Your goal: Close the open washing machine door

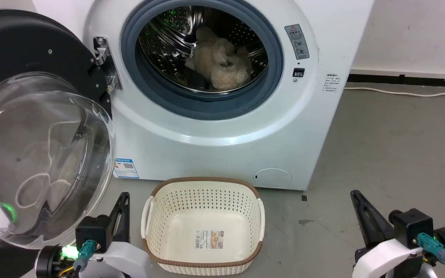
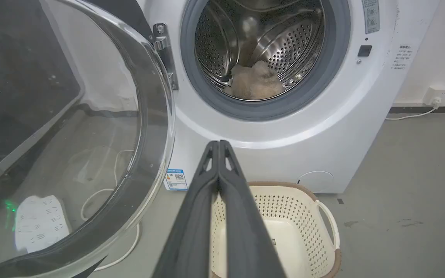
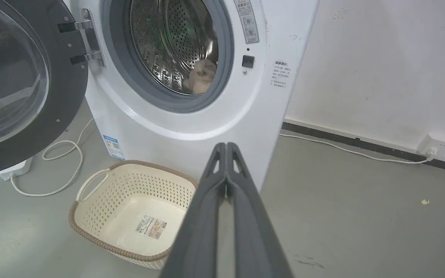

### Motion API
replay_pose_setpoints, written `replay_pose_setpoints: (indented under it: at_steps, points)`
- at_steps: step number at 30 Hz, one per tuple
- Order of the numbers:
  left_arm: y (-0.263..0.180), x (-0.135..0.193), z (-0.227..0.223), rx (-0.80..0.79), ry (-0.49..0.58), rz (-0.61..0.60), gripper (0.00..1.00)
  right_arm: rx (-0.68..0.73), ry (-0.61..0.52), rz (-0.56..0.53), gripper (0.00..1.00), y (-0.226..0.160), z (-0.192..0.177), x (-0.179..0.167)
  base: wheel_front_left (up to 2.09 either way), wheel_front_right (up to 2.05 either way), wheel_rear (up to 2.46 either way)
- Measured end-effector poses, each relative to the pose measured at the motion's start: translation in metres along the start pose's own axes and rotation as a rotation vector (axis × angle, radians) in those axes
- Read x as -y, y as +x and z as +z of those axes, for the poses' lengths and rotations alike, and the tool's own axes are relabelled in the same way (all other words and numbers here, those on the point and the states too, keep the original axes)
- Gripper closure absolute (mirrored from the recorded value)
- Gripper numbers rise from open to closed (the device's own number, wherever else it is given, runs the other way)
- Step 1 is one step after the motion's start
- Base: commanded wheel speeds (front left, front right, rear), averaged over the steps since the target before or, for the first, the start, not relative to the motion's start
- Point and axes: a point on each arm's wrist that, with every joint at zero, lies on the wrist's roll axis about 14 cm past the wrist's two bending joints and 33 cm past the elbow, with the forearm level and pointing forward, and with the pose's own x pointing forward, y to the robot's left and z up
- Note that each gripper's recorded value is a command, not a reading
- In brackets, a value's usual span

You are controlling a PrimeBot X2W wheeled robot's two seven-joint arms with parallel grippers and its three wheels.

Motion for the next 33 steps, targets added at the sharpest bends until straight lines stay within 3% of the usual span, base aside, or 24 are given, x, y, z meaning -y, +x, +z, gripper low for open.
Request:
replay_pose_setpoints:
  at_steps: [32, 33]
  points:
    - [0.0, -0.0001, 0.0, 0.0, 0.0, 0.0, 1.0, 0.0, 0.0, 0.0, 1.0, 0.0, 0.0, 0.0, 0.0, 0.0, 0.0]
    - [0.0, 0.0002, 0.0, 0.0, 0.0, -0.001, 0.0, 0.0, 0.0, 0.0, 0.0, 0.0, -0.0001, 0.0001, 0.0, 0.0, 0.0]
